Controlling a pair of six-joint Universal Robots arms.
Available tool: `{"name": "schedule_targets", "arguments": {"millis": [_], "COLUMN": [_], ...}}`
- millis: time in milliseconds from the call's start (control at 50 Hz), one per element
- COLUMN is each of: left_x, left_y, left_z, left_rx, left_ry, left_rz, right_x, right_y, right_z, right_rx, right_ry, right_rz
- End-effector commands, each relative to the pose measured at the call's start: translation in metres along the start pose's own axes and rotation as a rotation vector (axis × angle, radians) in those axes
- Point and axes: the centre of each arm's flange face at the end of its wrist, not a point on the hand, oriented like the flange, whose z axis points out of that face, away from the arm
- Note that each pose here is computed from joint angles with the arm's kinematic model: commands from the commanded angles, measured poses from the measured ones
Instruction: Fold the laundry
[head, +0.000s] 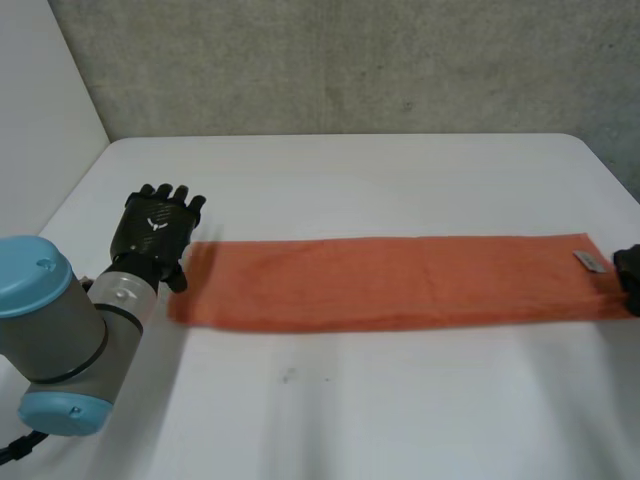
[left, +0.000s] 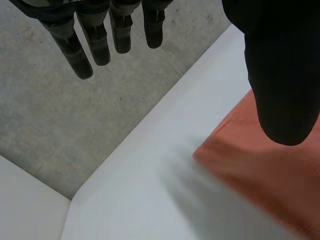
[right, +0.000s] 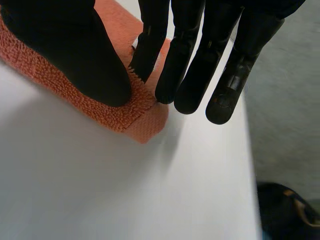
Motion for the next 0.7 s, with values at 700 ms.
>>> {"name": "schedule_targets", "arguments": {"millis": [700], "left_x": [-0.014], "left_y": [-0.004], "left_z": [0.002], "left_rx": [0.009], "left_ry": [-0.043], "left_rz": [-0.005], "right_x": [-0.351], "right_y": [-0.125], "right_z": [-0.190], "right_rx": [0.742], "right_ry": [-0.810], "right_rz": [-0.399]}}
